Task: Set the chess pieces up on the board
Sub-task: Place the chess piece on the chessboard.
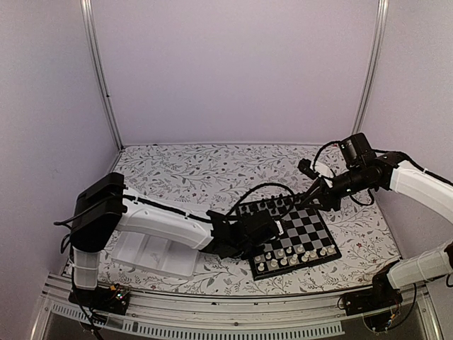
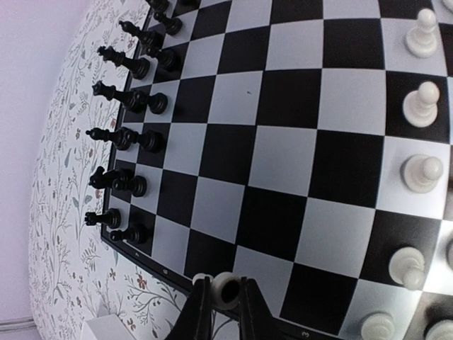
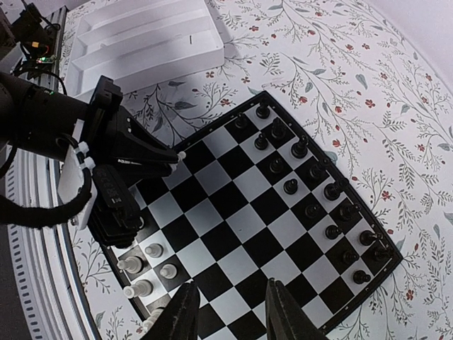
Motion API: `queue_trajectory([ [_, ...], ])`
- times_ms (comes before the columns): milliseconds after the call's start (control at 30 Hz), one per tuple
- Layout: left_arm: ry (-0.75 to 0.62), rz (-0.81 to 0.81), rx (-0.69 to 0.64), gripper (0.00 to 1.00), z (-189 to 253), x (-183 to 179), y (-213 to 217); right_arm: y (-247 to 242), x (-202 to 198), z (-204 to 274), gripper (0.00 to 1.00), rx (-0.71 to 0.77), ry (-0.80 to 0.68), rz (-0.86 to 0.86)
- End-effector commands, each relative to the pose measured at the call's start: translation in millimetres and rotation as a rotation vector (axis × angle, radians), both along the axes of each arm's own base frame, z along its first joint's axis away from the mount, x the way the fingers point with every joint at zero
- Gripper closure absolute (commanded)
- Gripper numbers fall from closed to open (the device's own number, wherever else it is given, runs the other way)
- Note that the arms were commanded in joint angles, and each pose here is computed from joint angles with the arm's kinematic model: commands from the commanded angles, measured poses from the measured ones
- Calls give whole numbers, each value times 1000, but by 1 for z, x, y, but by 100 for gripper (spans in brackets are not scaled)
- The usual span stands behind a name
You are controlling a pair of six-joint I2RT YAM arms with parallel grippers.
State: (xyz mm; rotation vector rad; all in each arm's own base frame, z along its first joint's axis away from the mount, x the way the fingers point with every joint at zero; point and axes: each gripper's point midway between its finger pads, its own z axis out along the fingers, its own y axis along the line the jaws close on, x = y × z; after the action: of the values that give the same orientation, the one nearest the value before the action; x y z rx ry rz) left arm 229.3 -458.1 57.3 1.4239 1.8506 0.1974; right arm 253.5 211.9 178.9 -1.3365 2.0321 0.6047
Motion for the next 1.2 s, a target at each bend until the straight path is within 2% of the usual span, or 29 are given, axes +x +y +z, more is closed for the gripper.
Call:
queue_trajectory([
  [0,60,-24,-35,90,-7,5,-9,-3,2,6,65,10,-18,-20],
  [367,122,-5,-116,71,10,12,-2,1,4,2,63,21,14,-13],
  [600,117,24,-153,68,36,9,16,3,3,3,63,24,31,0],
  [800,158,65,-297,67,82,-3,41,10,1,-4,63,40,71,36],
  [933,199,173,-388,65,92,-1,66,22,2,-12,65,37,113,77],
  [1033,252,349,-429,65,87,15,95,37,0,-22,67,6,151,116],
  [1167,425,553,-496,66,67,19,115,57,3,-28,68,-16,180,161],
])
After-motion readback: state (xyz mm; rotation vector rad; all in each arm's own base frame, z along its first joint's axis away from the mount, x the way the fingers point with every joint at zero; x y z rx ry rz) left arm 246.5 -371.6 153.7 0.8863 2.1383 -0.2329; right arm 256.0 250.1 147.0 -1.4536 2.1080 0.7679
